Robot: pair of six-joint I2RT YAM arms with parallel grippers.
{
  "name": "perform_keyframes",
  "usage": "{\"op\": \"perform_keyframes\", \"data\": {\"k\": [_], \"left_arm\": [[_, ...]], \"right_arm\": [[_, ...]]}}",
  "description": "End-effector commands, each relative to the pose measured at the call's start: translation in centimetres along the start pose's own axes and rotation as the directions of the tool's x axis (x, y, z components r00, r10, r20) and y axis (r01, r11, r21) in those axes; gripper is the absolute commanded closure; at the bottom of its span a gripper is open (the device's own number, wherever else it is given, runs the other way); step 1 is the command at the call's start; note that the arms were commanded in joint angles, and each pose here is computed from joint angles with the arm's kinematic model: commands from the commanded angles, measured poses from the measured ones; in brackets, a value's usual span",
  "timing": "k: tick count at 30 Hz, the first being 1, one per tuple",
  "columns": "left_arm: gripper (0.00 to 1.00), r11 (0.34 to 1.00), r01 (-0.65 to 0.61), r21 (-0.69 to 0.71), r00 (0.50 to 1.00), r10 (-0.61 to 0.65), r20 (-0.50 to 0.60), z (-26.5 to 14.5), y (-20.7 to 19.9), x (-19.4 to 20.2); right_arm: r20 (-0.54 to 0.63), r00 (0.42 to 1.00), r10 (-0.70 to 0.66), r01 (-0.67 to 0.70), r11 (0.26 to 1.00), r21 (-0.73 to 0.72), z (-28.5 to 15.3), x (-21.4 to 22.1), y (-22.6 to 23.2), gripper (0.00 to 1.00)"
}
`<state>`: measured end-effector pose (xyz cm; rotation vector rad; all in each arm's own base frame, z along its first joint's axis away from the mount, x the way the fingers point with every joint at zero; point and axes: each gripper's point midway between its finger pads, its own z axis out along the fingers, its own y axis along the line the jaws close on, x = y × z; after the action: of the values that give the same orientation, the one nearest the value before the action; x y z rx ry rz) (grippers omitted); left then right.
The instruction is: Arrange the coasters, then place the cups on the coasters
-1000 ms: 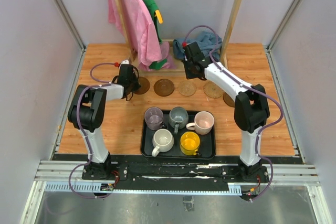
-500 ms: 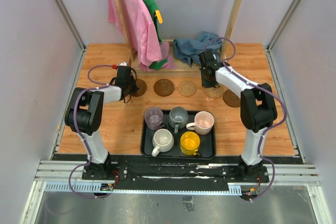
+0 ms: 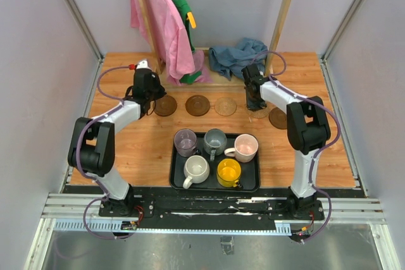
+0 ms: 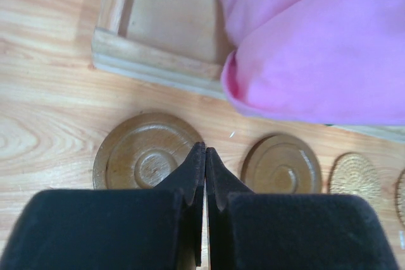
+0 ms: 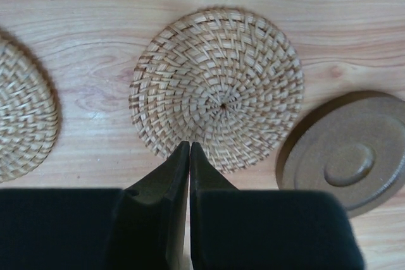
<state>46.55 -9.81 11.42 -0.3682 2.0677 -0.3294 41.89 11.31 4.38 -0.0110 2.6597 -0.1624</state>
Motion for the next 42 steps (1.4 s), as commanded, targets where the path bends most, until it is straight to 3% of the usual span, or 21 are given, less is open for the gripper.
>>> {"op": "perform_keyframes", "data": {"k": [1, 11, 42], "left_arm": [[0.99, 0.999, -0.002, 0.053, 0.996, -0.002, 0.088, -2.2, -1.3, -3.1], [0.99, 0.998, 0.024, 0.054, 0.989, -0.032, 0.142, -5.5, -1.0, -4.0], [0.99, 0.999, 0.033, 0.024, 0.994, -0.036, 0.102, -4.7, -0.2, -2.6]], "right_arm": [[-0.048, 0.999, 0.022, -0.021, 0.999, 0.026, 1.9, 0.3, -0.7, 0.96], [-0.085, 0.996, 0.017, -0.023, 0.997, -0.072, 2.8, 0.6, 1.4, 0.97], [-0.022, 1.000, -0.021, 0.019, 0.994, -0.109, -0.3, -0.2, 2.8, 0.98]]}}
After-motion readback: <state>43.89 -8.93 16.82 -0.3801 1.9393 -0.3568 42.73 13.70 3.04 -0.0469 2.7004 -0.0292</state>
